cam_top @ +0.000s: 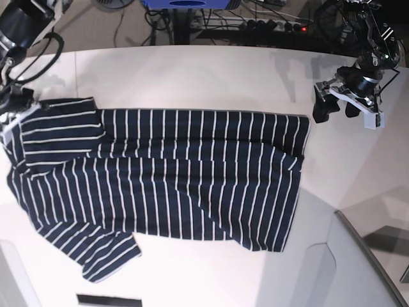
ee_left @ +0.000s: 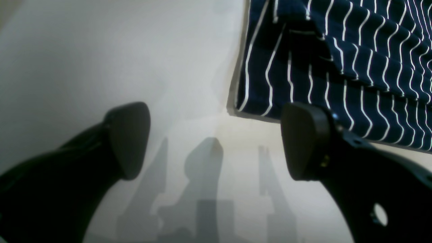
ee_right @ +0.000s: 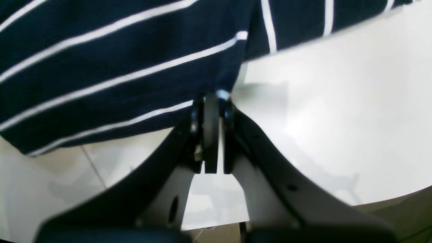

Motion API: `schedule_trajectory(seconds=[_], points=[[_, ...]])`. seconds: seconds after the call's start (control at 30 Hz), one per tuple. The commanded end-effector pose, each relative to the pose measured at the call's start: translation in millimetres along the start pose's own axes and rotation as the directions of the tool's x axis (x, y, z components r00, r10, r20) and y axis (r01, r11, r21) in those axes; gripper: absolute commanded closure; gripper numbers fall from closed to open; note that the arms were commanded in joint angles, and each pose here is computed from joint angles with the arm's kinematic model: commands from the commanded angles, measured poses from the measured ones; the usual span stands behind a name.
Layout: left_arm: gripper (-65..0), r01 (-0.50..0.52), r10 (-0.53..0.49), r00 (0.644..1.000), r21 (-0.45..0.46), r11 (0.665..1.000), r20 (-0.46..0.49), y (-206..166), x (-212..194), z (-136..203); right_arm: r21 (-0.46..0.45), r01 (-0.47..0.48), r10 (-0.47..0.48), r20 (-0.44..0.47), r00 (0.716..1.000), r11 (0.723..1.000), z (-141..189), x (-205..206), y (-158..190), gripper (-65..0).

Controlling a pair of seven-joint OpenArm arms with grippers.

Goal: Layout the t-shirt on the table in an organized manner, then fold the t-shirt properly

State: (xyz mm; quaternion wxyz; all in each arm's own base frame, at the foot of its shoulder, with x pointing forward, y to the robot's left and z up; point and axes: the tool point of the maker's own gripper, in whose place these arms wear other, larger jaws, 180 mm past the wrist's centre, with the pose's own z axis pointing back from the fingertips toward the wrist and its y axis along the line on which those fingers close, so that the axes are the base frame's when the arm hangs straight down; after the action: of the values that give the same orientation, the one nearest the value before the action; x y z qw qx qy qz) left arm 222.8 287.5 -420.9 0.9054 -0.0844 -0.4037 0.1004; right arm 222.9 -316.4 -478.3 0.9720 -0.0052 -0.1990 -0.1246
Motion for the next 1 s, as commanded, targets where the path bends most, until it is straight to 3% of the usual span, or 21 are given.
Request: schedule_trajectory(seconds=[0.0, 0.23, 0.4, 0.77, 0.97], points=[[-58.6, 0.019, -0.018, 0.999, -0.006, 1.0, 0.045, 1, 15, 3, -0.007, -0.01, 0.01, 0.072, 0.997, 1.0, 8, 31, -3, -0.2], [-58.6, 0.022, -0.021, 0.999, -0.006, 1.0, 0.044, 1, 15, 3, 0.002, -0.014, 0.013, 0.145, 0.989, 1.0, 20, 91, 2, -0.2], [-58.6, 0.026, -0.026, 0.999, -0.011, 1.0, 0.039, -1, 14, 2, 0.024, -0.105, 0.099, 0.185, 0.978, 0.994, 21, 135, 33, -0.2], [-58.6, 0.032, -0.031, 0.999, -0.009, 0.999, 0.026, 0, 9, 5, 0.134, -0.046, 0.005, 0.288, 0.958, 0.99, 7, 209, 56, -0.2], [-58.6, 0.02, -0.02, 1.0, -0.009, 1.0, 0.016, 2, 5, 2, 0.203, -0.015, -0.054, 0.332, 0.942, 0.979, -3, 230, 70, -0.9]])
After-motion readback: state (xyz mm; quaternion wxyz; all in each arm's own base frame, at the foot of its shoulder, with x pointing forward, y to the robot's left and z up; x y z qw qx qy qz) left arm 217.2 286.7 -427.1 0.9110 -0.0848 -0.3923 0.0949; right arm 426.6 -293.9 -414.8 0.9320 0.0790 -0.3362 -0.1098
